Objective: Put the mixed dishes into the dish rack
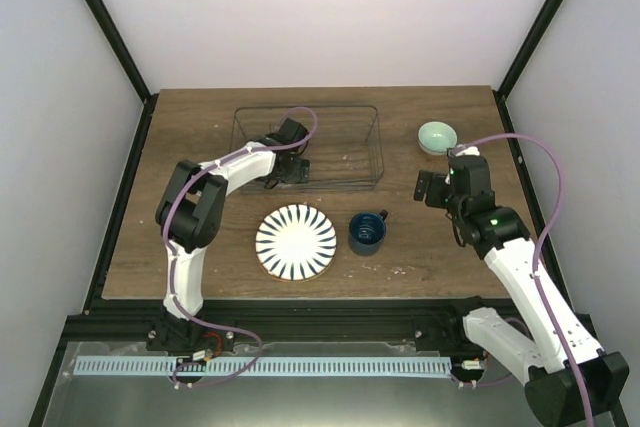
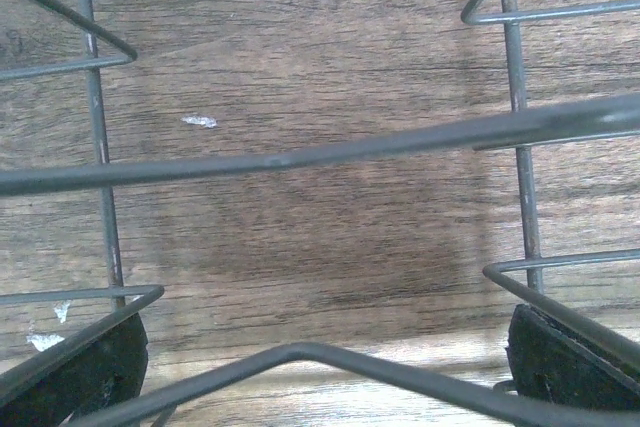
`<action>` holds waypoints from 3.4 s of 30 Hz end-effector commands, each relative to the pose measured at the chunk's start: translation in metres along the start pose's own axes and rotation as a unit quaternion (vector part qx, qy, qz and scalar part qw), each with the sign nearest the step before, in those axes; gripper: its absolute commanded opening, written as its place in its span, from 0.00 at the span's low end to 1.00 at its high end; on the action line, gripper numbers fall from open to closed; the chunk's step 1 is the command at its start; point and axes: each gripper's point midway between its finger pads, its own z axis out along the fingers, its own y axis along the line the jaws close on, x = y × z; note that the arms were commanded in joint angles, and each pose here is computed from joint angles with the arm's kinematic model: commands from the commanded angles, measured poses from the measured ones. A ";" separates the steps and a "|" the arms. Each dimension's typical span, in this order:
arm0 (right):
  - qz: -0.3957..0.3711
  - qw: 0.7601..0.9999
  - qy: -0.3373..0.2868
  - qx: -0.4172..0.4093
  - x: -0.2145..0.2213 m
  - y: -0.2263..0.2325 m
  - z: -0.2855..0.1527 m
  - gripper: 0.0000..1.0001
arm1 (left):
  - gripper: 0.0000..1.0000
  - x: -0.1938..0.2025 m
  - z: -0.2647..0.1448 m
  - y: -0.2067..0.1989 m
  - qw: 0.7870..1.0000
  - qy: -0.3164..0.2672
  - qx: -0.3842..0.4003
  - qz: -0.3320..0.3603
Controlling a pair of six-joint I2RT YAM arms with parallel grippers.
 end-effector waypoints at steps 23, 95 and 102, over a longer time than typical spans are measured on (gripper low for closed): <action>-0.007 1.000 -0.002 -0.010 -0.001 0.006 0.002 1.00 | 1.00 -0.055 -0.165 0.026 0.988 -0.152 0.003 -0.001; -0.007 0.962 0.263 -0.071 0.149 0.084 0.058 0.66 | 1.00 0.061 -0.192 -0.031 0.981 -0.176 0.068 0.041; -0.024 0.955 0.286 -0.076 0.172 0.097 0.065 0.52 | 1.00 0.065 -0.190 -0.029 0.982 -0.171 0.070 0.039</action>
